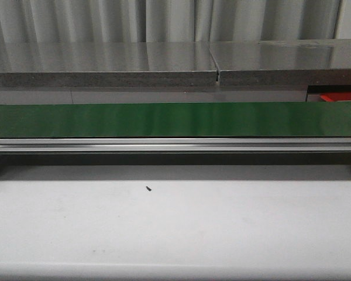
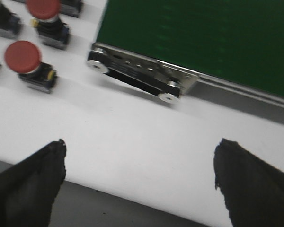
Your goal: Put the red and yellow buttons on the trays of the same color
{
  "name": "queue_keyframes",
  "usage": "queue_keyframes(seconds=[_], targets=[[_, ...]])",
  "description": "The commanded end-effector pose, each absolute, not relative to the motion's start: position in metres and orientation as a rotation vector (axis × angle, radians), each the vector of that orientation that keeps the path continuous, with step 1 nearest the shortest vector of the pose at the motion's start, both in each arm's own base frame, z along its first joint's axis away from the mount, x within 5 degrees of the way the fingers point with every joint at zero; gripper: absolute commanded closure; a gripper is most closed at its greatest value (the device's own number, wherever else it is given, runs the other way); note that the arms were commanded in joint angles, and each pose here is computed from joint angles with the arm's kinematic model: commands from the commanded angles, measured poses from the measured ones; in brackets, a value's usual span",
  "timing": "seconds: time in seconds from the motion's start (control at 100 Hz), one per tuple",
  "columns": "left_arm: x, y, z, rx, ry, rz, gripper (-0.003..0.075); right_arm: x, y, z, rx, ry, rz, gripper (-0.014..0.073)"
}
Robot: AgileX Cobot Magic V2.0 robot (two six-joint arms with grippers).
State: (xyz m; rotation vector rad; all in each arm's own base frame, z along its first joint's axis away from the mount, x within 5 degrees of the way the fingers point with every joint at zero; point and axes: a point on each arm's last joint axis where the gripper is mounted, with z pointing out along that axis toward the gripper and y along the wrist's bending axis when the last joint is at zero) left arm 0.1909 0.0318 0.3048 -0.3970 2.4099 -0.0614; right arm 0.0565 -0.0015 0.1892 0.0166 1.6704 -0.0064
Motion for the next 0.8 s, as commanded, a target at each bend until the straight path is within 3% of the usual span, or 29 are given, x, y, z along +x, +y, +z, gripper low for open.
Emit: queue_keyframes(seconds=[0.0,0.23,0.79], targets=[[0.196,0.052,0.317,-0.521,2.294,-0.028,0.0105,0.057,-0.001,0.196,0.002,1.595,-0.007,0.0661],[0.213,0.095,0.297,-0.761,2.291,-0.001,0.0110,0.057,-0.001,0.196,0.002,1.595,-0.007,0.0661],[0.294,0.138,0.260,-0.829,2.495,-0.031,0.0110,0.057,-0.001,0.196,0.002,1.595,-0.007,0.0661]])
